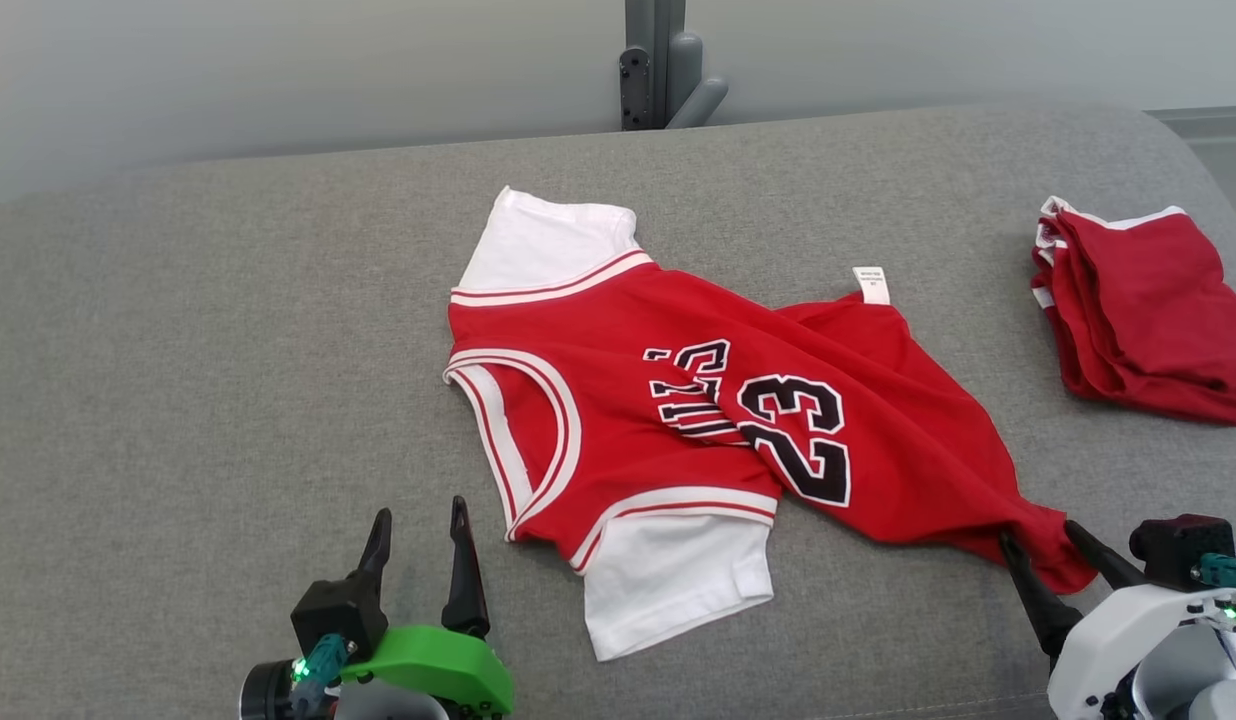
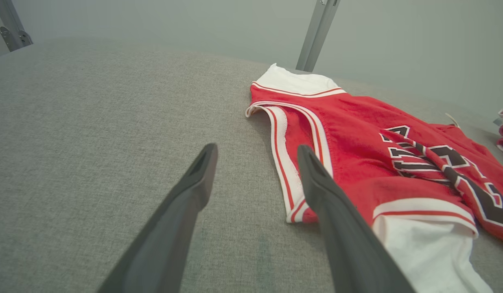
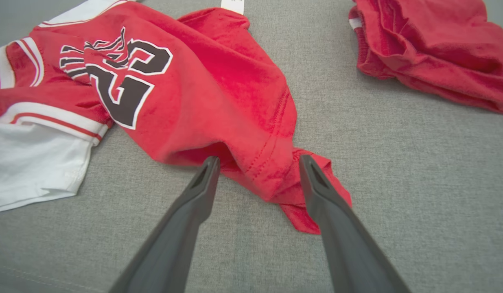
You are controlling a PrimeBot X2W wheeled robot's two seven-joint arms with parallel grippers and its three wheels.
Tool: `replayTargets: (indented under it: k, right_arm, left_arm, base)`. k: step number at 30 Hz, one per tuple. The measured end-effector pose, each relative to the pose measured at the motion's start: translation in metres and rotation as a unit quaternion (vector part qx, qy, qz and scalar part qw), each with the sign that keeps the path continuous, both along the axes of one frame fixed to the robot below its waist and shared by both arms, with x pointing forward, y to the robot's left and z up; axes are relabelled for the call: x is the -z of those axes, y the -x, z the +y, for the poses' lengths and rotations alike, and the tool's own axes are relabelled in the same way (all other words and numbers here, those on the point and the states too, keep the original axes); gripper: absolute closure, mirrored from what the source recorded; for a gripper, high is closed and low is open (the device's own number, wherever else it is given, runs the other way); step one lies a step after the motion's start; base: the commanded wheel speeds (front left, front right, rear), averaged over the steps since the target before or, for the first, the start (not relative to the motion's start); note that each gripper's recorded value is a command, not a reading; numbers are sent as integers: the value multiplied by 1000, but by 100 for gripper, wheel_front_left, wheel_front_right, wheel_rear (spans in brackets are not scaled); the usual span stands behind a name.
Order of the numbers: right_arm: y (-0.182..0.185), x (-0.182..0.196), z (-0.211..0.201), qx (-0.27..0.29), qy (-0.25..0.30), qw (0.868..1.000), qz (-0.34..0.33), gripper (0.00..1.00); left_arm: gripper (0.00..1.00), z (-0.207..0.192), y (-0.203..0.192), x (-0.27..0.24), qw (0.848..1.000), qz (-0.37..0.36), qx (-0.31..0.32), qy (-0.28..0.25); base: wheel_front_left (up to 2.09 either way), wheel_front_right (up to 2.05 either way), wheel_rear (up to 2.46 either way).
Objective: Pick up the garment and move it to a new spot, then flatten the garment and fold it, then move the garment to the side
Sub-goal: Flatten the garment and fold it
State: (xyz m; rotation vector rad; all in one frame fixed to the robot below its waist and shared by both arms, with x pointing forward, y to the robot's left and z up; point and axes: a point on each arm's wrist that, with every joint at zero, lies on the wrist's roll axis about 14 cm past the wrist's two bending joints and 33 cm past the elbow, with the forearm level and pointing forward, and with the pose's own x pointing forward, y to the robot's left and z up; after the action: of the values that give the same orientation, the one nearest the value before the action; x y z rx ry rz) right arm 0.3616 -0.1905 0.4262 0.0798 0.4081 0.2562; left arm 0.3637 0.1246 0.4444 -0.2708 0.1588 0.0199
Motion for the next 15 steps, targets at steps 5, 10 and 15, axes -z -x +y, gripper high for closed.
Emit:
replayTargets:
  k: [5, 10, 15]
  right_arm:
    - [-13, 6, 2, -6, 9, 1000, 4, 100]
    - [-34, 0, -4, -7, 26, 1000, -13, 100]
    - [-64, -11, -15, -7, 56, 998, -30, 100]
  left_arm:
    - [0, 4, -1, 2, 1000, 3, -5, -1]
    - [0, 7, -3, 3, 1000, 4, -9, -2]
    - [0, 10, -5, 4, 1000, 6, -13, -3]
  base:
    - [0, 0, 0]
    - [0, 0, 0]
    - [0, 0, 0]
